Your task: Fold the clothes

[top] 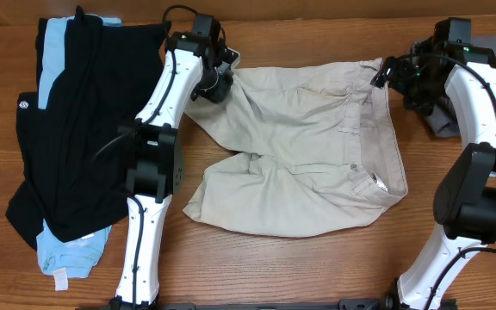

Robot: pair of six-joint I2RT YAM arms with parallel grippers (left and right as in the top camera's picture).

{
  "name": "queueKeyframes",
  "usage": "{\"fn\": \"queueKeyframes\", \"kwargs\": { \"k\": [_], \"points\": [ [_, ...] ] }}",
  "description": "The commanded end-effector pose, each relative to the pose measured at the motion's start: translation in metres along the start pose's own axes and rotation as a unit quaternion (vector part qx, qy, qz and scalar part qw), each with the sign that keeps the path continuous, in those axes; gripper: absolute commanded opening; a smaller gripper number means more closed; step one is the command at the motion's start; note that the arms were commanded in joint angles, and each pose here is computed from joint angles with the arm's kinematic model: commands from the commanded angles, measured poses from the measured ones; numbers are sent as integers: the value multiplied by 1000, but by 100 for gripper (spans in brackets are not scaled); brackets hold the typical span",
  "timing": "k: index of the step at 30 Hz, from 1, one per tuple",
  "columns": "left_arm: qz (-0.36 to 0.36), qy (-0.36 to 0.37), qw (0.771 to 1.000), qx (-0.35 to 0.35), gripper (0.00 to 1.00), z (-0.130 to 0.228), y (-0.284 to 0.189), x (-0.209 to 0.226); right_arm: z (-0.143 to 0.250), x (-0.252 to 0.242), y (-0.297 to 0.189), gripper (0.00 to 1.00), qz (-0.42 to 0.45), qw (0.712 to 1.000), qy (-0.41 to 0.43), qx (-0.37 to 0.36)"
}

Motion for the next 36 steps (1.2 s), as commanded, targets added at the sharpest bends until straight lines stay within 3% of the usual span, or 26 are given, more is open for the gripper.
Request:
{"fn": "queueKeyframes", "kwargs": {
  "k": [1,6,7,8,10,14,16,17,19,20,26,33,36],
  "points": [
    [-19,-28,999,16,4,5,11,5,-7,7,-23,100,-2,999,-13,-33],
    [-18,-62,997,30,4,8,4,6,-7,7,-23,100,-2,999,-13,-33],
    [-18,-64,997,35,9,10,4,6,-7,7,-23,100,-2,999,-13,-33],
    [-17,-65,997,40,22,12,3,6,-7,7,-23,100,-2,999,-13,-33],
    [-16,-65,997,48,33,14,4,6,-7,7,-23,100,-2,999,-13,-33],
    [-14,-67,996,65,41,20,3,5,-7,7,-23,100,-3,999,-13,-32],
    [-12,-68,994,82,40,25,2,4,-6,7,-23,100,-2,999,-13,-31],
    [-12,-69,994,87,33,27,2,4,-6,7,-23,100,-2,999,-13,-31],
    [-11,-70,993,93,9,29,2,4,-6,7,-23,100,-2,999,-12,-31],
    [-11,-72,993,94,4,30,2,5,-6,7,-23,100,-2,999,-12,-31],
    [-22,-95,990,105,4,34,-10,14,-6,7,-23,100,-2,999,-12,-30],
    [-61,-203,968,136,4,49,-92,34,-4,7,-23,100,-1,1000,-10,-24],
    [-18,-236,966,101,4,44,-116,31,0,7,-23,100,-5,1000,-7,-13]
  ]
}}
Point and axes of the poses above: each gripper's point midway between its finger pads, its own y axis out along the fingers, its own x axis along the line the jaws close on, z = x × y, the point moved 8 cm from there along -y, back along the fingers, and after that the axes turned 6 degrees about -y, right-handed, at the moved point
